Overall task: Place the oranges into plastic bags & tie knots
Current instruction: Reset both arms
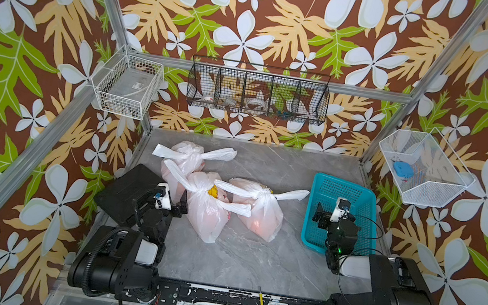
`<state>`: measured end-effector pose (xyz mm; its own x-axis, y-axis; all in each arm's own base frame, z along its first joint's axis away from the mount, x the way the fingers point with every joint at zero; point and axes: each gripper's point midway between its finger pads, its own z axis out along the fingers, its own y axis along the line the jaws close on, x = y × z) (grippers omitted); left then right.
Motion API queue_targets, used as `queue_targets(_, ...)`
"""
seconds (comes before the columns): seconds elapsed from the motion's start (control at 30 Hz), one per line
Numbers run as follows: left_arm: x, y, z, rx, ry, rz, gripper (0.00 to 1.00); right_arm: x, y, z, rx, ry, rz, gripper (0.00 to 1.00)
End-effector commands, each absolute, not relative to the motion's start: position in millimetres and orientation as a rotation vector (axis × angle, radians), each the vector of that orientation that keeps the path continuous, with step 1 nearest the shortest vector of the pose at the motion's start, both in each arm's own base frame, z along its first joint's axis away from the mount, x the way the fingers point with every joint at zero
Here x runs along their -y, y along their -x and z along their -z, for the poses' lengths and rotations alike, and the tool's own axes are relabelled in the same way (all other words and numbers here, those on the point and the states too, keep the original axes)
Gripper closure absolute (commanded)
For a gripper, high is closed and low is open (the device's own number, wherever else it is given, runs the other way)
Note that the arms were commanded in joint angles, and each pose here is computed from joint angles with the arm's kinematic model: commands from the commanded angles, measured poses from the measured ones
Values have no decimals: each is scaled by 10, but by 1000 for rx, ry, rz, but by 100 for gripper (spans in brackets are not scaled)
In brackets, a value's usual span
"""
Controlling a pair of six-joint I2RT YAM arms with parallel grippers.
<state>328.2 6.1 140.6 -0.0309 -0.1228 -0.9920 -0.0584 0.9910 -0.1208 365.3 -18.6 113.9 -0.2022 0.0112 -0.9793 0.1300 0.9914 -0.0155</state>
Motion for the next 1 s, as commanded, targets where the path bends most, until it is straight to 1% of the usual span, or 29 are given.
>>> queue_targets(0.0,-149,-3416,-1565,-1555,203,36,5,203,-3662,-1168,-1761,-109,129,1)
queue_targets(0.07,-140,-3515,-1479,-1625,198,29,5,198,-3663,-1172,-1760,-107,127,1)
queue_targets(0.2,-142,-3500,-1497,-1609,203,33,4,191,-3677,-1168,-1765,-101,135,1)
queue_targets(0.27,-145,-3496,-1522,-1593,203,33,0,188,-3675,-1164,-1767,-100,138,1)
queue_targets(0.57,-119,-3509,-1516,-1601,187,41,0,190,-3673,-1172,-1764,-100,138,1)
queue_targets(0.83,-120,-3508,-1516,-1601,188,40,0,258,-3410,-1265,-1669,-146,148,1)
queue_targets(0.97,-120,-3508,-1517,-1600,188,40,0,266,-3538,-1221,-1711,-150,157,1)
